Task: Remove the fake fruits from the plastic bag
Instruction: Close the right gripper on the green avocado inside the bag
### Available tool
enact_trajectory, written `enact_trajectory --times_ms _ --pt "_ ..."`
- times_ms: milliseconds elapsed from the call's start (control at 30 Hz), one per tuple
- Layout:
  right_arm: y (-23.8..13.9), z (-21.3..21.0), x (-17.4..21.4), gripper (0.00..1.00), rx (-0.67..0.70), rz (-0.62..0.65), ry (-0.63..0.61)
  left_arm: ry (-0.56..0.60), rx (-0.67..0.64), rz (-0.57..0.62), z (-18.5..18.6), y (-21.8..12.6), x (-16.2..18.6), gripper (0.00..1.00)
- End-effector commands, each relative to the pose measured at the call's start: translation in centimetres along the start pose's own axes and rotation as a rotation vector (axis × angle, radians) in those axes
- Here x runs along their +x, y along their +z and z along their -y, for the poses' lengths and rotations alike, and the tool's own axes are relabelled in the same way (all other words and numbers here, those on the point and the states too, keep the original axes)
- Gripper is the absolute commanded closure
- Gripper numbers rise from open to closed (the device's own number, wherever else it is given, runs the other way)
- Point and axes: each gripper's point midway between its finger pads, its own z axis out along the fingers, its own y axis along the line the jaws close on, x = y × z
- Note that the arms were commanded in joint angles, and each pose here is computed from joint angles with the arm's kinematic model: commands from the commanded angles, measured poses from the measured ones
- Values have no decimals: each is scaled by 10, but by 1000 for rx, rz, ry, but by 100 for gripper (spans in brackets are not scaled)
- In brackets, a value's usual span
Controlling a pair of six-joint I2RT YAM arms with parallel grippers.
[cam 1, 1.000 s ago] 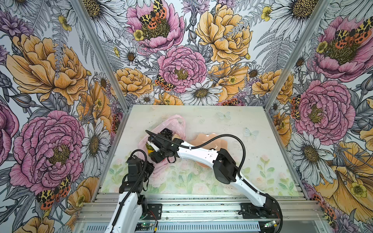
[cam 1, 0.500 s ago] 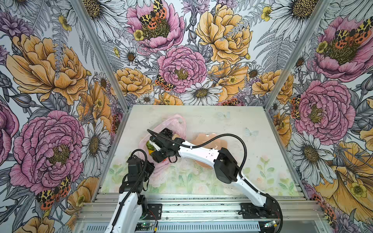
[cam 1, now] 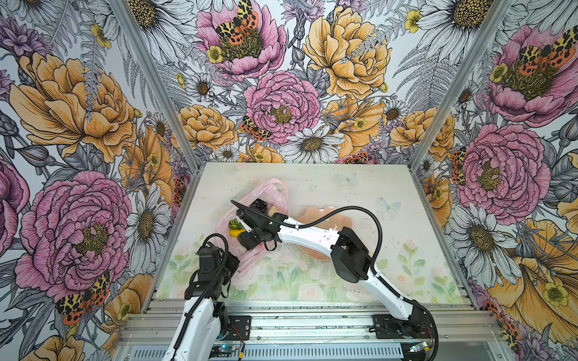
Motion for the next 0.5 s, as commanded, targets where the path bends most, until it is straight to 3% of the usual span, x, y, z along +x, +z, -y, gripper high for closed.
enact_trajectory --times_ms 0,200,467 --pt "-8 20 -20 37 67 59 17 -23 -45 12 -15 0 2 100" --pt "-10 17 -22 40 52 63 20 -24 -44 15 -15 -1 1 100" --pt "-52 -6 -50 41 -15 138 4 12 -20 -23 -4 5 4 100"
